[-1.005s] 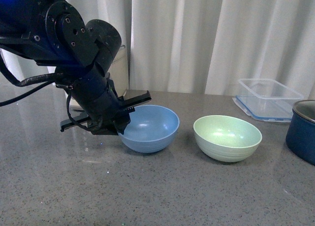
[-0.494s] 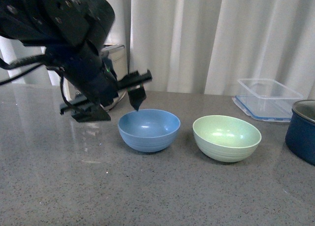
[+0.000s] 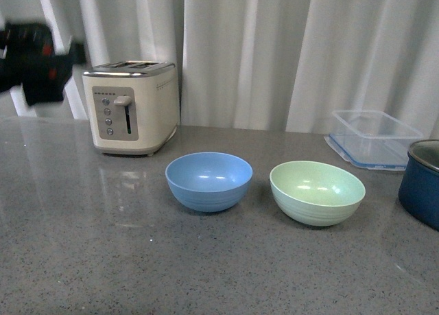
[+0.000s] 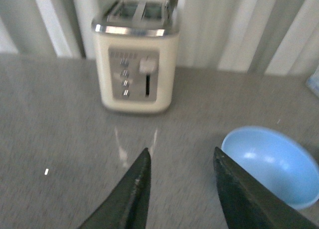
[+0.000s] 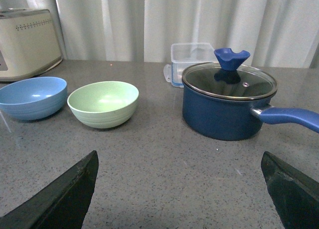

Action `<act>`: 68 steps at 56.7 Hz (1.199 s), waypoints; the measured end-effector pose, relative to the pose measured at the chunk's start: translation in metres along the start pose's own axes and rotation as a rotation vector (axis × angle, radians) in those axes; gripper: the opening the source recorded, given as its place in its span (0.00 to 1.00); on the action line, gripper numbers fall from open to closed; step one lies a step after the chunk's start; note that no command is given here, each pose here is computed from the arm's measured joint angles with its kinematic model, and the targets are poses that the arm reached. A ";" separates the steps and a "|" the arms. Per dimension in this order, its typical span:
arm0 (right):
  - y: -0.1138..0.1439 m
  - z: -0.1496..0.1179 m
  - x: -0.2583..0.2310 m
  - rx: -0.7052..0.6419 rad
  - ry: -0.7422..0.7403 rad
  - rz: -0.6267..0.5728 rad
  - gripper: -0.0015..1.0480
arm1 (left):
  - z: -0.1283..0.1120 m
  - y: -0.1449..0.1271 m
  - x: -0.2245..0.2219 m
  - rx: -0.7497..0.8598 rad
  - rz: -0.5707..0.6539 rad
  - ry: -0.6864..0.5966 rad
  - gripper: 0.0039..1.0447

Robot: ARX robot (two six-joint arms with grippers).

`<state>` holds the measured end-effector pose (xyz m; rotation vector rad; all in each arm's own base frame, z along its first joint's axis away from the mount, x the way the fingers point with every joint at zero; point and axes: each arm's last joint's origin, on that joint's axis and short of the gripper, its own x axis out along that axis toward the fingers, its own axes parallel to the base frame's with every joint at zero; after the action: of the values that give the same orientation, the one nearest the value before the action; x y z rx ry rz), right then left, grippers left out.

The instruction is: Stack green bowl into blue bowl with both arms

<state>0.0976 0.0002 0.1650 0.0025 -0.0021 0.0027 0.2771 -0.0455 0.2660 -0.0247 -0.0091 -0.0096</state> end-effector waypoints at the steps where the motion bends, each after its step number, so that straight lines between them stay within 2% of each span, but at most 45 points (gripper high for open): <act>1: 0.000 0.000 0.000 0.000 0.000 -0.001 0.90 | -0.008 0.002 -0.003 0.004 0.005 0.018 0.34; 5: 0.000 0.000 0.000 0.000 0.000 0.000 0.90 | -0.027 0.010 -0.018 0.012 0.011 0.047 0.22; 10: 0.000 0.000 0.000 0.000 0.000 0.000 0.90 | -0.034 0.018 -0.038 0.012 0.008 0.021 0.04; 11: 0.000 0.000 0.000 0.000 0.000 0.000 0.90 | -0.035 0.020 -0.044 0.014 0.008 0.009 0.03; 25: 0.000 0.000 0.000 0.000 0.000 0.000 0.90 | -0.061 0.031 -0.078 0.018 0.007 0.029 0.03; 41: 0.000 0.000 0.000 0.000 0.000 0.000 0.90 | -0.074 0.046 -0.105 0.017 0.010 0.015 0.03; 68: 0.000 0.000 0.000 0.000 0.000 0.000 0.90 | -0.089 0.046 -0.139 0.017 0.011 0.017 0.03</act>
<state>0.0976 0.0002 0.1650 0.0025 -0.0021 0.0027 0.1395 -0.0002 0.1746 -0.0078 0.0082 0.0008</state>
